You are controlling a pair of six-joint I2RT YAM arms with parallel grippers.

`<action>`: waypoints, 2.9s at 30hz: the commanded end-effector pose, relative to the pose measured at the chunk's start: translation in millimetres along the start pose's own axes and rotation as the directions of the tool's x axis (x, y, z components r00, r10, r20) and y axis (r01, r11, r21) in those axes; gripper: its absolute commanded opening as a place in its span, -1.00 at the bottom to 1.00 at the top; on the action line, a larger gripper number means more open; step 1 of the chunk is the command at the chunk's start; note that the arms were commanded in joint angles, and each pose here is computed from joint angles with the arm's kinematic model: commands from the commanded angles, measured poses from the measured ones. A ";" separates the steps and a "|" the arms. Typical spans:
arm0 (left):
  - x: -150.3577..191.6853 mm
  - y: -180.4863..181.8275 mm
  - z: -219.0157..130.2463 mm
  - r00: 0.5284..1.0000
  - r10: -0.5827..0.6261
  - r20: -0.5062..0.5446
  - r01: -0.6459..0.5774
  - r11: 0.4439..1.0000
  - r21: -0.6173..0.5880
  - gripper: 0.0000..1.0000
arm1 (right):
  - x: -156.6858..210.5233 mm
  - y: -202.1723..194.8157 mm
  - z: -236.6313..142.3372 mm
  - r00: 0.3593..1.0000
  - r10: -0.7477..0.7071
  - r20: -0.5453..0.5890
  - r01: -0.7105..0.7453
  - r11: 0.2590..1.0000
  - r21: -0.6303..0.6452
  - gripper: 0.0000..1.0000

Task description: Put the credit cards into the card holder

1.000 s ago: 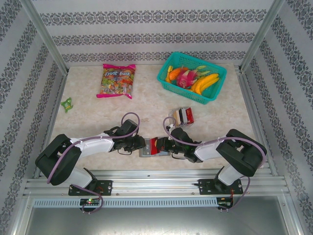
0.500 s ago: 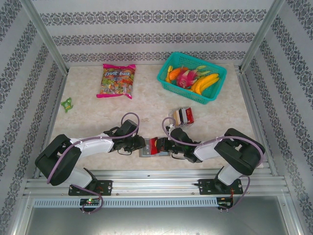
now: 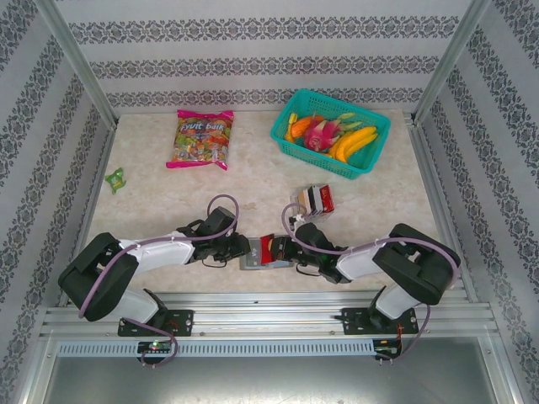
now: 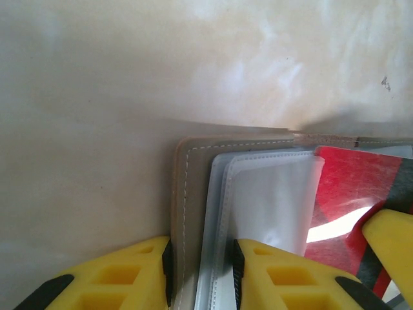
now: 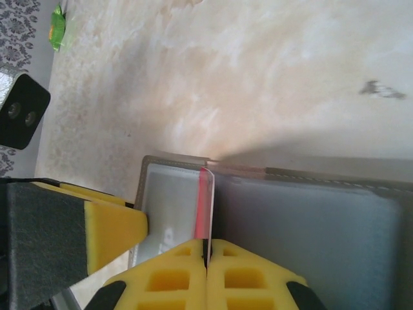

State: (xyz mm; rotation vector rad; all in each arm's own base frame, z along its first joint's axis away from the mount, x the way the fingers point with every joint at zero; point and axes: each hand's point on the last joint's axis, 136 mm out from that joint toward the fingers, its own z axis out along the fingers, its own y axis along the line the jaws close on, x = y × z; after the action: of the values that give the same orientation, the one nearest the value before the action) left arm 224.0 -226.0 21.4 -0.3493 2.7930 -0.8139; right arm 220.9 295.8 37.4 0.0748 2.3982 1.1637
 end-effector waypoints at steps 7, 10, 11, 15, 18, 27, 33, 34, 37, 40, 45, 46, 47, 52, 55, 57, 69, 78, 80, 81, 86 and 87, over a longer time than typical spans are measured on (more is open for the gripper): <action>23.9 -8.0 3.2 0.996 -0.003 -0.091 0.008 0.999 0.053 -0.35 | 21.2 2.5 18.2 0.996 0.020 -0.084 -0.021 1.000 -0.015 -1.00; 23.3 -6.2 3.2 0.996 -0.001 -0.088 0.004 0.999 0.043 -0.35 | 20.4 1.4 11.9 0.996 0.022 -0.086 -0.021 1.000 0.002 -1.00; 23.4 -5.8 3.3 0.996 0.000 -0.087 0.004 0.999 0.042 -0.36 | 19.9 0.2 8.4 0.996 0.019 -0.090 -0.018 1.000 0.019 -1.00; 23.2 -3.6 3.5 0.997 -0.006 -0.082 0.008 0.999 0.033 -0.36 | 17.4 -13.1 -6.0 0.997 0.020 -0.076 -0.013 0.996 0.091 -1.00; 22.7 -4.2 3.5 0.997 -0.005 -0.082 0.007 0.999 0.035 -0.36 | 20.4 -18.6 -8.9 0.995 0.041 -0.093 -0.032 0.994 0.100 -1.00; 20.6 -6.8 2.9 0.997 -0.009 -0.074 0.012 0.999 0.042 -0.36 | 23.3 -22.5 -5.0 0.992 0.096 -0.084 -0.087 0.991 0.101 -1.00; 22.0 -5.5 3.7 0.997 -0.008 -0.080 0.011 0.999 0.037 -0.37 | 28.6 -39.9 -17.7 0.989 0.123 -0.080 -0.109 0.981 0.158 -1.00; 21.7 -5.1 3.9 0.997 -0.008 -0.079 0.011 0.999 0.035 -0.37 | 30.7 -39.7 -16.9 0.988 0.129 -0.089 -0.114 0.981 0.158 -1.00; 21.6 -7.0 3.9 0.997 -0.006 -0.081 0.009 0.999 0.041 -0.37 | 33.5 -36.1 -11.6 0.986 0.131 -0.107 -0.116 0.983 0.139 -1.00; 21.6 -7.5 3.7 0.997 -0.004 -0.082 0.008 0.999 0.042 -0.37 | 35.0 -32.3 -3.6 0.984 0.128 -0.126 -0.113 0.986 0.120 -1.00; 20.7 -8.4 3.7 0.997 -0.005 -0.079 0.008 0.999 0.044 -0.37 | 29.8 -10.1 12.5 0.985 0.108 -0.136 -0.103 0.994 0.046 -1.00; 21.2 -8.4 3.5 0.997 -0.005 -0.081 0.008 0.999 0.043 -0.37 | 31.5 -8.2 14.3 0.983 0.109 -0.146 -0.104 0.994 0.042 -1.00; 21.2 -8.4 3.5 0.997 -0.004 -0.080 0.008 0.999 0.044 -0.37 | 32.2 -8.3 15.1 0.983 0.110 -0.148 -0.105 0.994 0.044 -1.00; 21.0 -7.3 2.8 0.997 -0.003 -0.079 0.006 0.999 0.038 -0.36 | 36.1 -6.3 15.4 0.978 0.107 -0.177 -0.099 0.994 0.054 -0.92; 20.9 -5.9 1.9 0.997 -0.001 -0.075 0.004 1.000 0.030 -0.36 | 31.3 -11.8 6.6 0.981 0.092 -0.170 -0.074 0.991 0.108 -0.82; 20.3 -5.2 1.1 0.998 0.000 -0.070 0.002 1.000 0.027 -0.36 | 27.6 -19.0 -2.2 0.982 0.079 -0.171 -0.051 0.985 0.164 -0.74; 20.9 -5.2 1.5 0.997 0.008 -0.071 -0.006 0.999 0.032 -0.37 | 25.1 -20.6 -8.7 0.972 0.082 -0.220 -0.044 0.984 0.174 -0.53; 20.6 -7.0 1.8 0.997 0.009 -0.071 -0.006 0.999 0.043 -0.37 | 29.5 15.4 16.9 0.953 0.092 -0.287 -0.078 0.995 0.059 -0.64; 21.0 -6.1 1.2 0.997 0.009 -0.070 -0.007 0.999 0.040 -0.38 | 29.4 16.9 16.6 0.953 0.088 -0.291 -0.075 0.996 0.055 -0.63; 21.0 -5.8 0.7 0.998 0.010 -0.069 -0.007 0.999 0.039 -0.37 | 27.8 15.1 14.4 0.955 0.089 -0.282 -0.073 0.995 0.068 -0.61; 22.3 -1.8 -0.1 0.998 0.011 -0.067 -0.009 1.000 0.028 -0.37 | 20.5 3.3 -6.2 0.966 0.070 -0.247 -0.033 0.988 0.151 -0.49; 22.0 -1.8 0.0 0.998 0.010 -0.066 -0.008 1.000 0.028 -0.37 | 19.7 1.1 -9.9 0.966 0.070 -0.247 -0.030 0.986 0.164 -0.48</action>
State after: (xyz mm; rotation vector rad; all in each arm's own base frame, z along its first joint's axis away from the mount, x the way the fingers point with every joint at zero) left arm 217.4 -231.7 22.0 -0.3481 2.8020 -0.8554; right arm 202.6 303.8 31.7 0.0670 2.7065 1.1295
